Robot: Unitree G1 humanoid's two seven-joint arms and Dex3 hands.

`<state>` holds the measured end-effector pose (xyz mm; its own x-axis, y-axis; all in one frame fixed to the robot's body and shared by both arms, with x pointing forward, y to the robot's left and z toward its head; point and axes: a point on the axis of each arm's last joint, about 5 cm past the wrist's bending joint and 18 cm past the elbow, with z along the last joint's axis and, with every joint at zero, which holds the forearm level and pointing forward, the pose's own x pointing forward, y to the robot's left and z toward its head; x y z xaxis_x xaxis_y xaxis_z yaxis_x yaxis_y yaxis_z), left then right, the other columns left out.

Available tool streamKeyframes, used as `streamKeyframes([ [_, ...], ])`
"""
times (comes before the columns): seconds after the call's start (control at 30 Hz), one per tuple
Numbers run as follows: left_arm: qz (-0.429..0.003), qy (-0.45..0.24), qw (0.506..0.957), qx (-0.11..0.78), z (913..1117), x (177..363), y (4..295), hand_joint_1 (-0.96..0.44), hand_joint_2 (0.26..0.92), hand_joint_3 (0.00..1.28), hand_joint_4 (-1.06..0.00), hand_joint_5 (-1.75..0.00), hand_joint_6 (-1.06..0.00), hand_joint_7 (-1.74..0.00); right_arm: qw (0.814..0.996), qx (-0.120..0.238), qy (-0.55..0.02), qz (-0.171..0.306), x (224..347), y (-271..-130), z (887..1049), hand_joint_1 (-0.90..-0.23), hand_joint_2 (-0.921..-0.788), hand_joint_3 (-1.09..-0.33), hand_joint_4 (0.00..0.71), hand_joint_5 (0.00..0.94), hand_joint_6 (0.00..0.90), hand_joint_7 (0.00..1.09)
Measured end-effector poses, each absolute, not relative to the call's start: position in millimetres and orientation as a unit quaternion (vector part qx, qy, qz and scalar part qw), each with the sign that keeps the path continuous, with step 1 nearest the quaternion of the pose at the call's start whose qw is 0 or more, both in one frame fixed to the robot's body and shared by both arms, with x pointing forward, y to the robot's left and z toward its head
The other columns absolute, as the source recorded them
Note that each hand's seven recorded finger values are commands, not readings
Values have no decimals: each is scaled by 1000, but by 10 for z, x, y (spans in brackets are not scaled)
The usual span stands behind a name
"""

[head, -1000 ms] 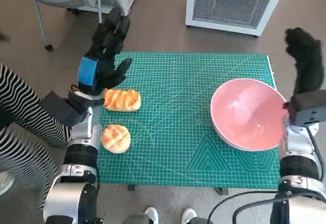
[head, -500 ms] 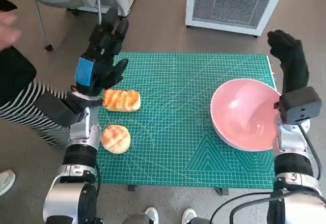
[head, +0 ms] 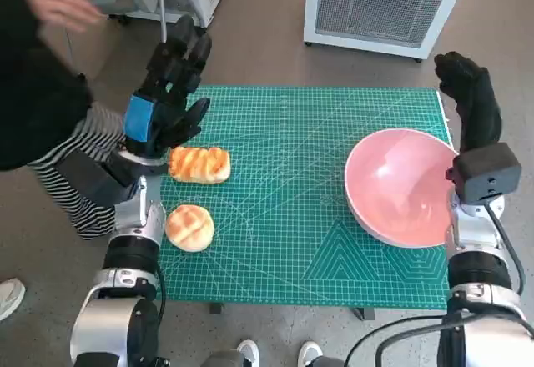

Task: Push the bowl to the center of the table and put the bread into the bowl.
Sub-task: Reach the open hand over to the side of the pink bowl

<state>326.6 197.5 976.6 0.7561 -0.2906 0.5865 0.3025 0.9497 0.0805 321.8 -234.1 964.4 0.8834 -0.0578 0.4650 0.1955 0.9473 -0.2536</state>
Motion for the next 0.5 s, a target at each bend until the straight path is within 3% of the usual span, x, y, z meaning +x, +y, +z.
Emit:
streamKeyframes([
  [0.5,-157,-308,938,-3,9778,3273,1989,-538,921,282,-117,-2,-155,-22,957,-142,-213,-139,3001,-2625,9417,-705,-921,-855,245,31,102,454],
])
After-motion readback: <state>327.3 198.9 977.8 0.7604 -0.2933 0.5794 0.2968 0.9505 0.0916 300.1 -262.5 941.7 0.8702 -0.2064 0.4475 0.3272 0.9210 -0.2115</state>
